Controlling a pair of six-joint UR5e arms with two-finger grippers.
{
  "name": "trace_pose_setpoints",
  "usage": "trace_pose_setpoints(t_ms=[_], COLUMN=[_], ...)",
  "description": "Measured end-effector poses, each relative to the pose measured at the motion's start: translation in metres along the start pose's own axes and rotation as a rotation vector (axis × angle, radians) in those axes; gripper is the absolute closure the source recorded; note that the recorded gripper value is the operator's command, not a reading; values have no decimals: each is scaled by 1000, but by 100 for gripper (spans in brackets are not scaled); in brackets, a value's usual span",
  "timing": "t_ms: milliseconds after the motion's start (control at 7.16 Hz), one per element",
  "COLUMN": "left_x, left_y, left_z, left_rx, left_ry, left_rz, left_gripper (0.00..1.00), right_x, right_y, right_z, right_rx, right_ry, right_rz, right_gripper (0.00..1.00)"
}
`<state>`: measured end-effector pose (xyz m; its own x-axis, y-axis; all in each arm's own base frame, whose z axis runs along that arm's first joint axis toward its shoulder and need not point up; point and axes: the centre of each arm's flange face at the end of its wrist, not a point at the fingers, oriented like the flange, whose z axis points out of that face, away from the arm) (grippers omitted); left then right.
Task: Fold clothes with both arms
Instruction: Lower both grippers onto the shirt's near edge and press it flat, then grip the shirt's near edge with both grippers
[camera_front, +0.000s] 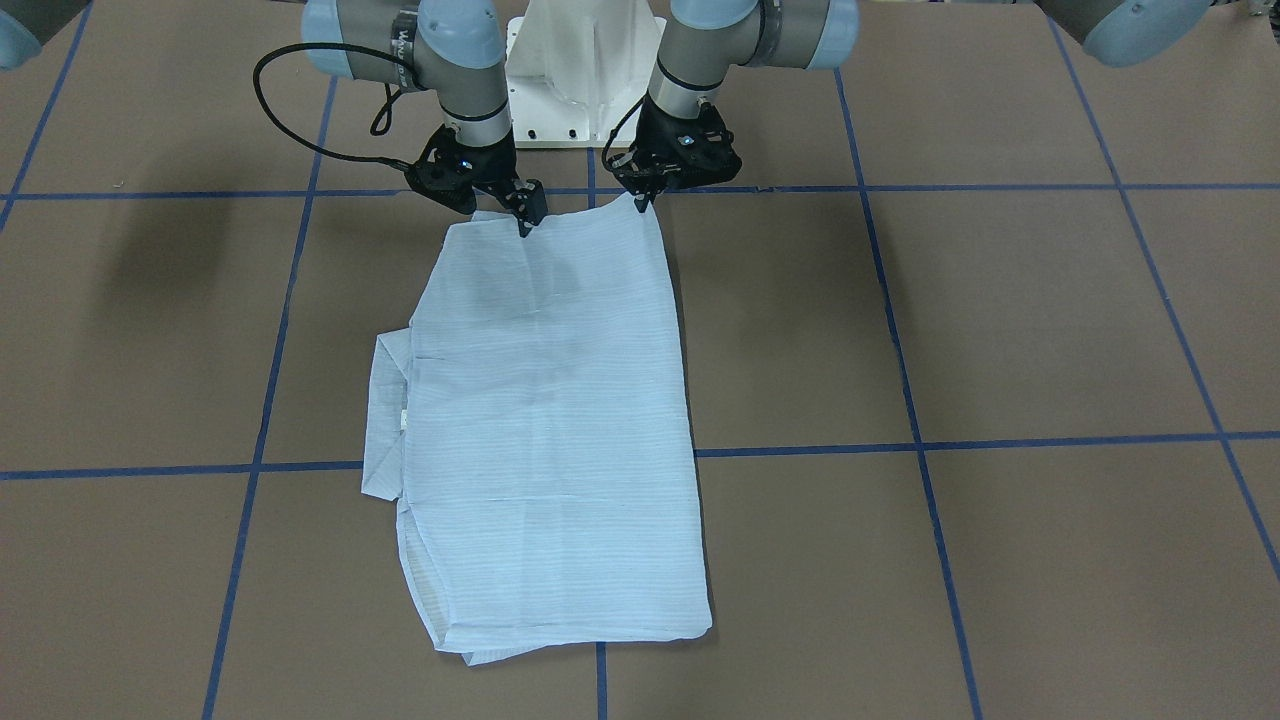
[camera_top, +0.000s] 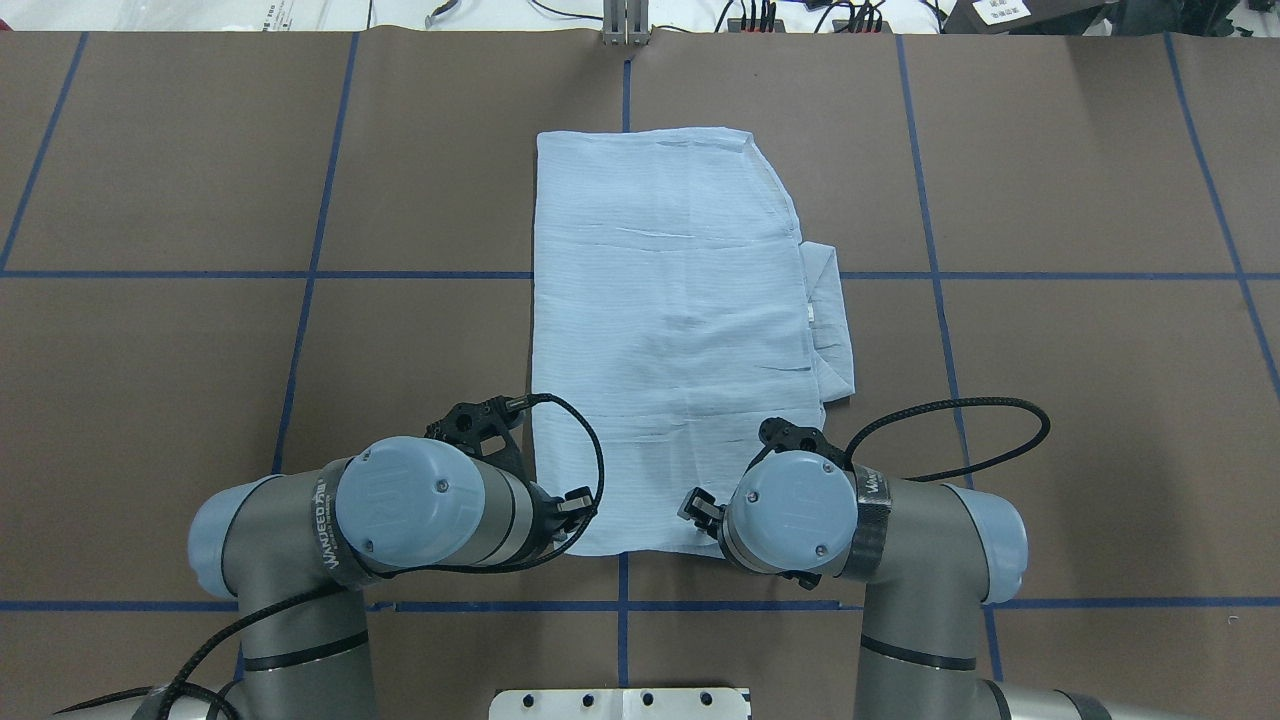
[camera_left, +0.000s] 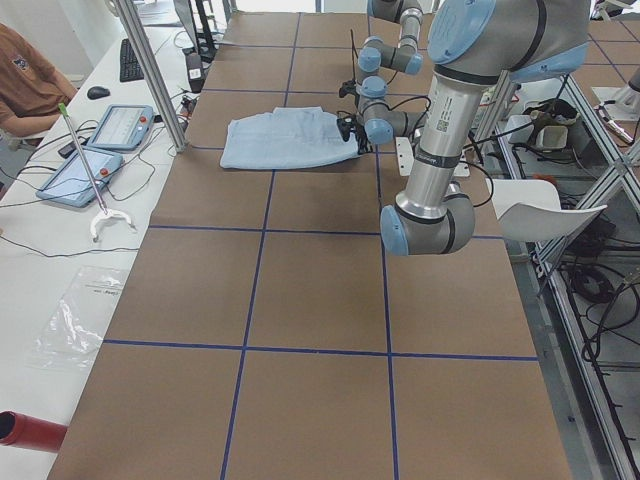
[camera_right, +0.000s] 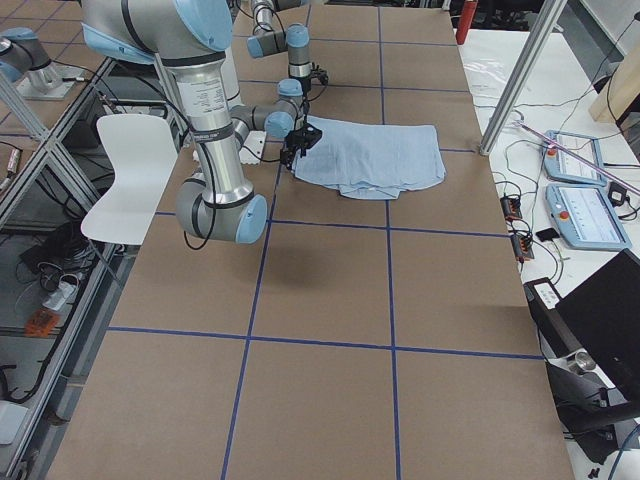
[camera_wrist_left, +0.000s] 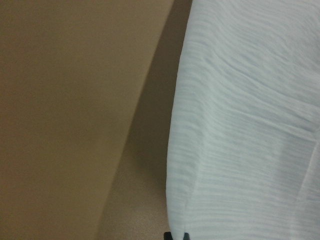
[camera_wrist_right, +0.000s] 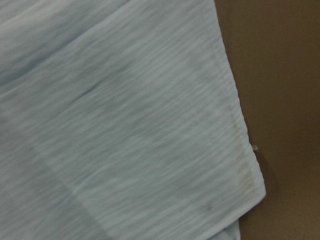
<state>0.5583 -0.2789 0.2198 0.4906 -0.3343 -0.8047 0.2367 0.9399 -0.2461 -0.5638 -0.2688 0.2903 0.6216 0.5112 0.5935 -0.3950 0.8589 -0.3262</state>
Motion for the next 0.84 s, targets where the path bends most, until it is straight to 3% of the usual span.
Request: trace_pose_setpoints(t_ms=[419,559,698,838], left_x=[0,0,0,0], left_y=[0,0,0,0], left_z=[1,1,0,0], left_rx=[1,1,2,3], left_ry=[-1,-1,0,0], left_rz=[0,0,0,0], left_gripper=[100,100,100,100], right_x=[4,5,5,5], right_y=[1,1,1,2], right_z=[8,10,10,10], right_rx=[4,3,3,3], right_ry=[17,20,21,20], right_rz=[-1,-2,-2,-2], right_gripper=[1,12,44,70])
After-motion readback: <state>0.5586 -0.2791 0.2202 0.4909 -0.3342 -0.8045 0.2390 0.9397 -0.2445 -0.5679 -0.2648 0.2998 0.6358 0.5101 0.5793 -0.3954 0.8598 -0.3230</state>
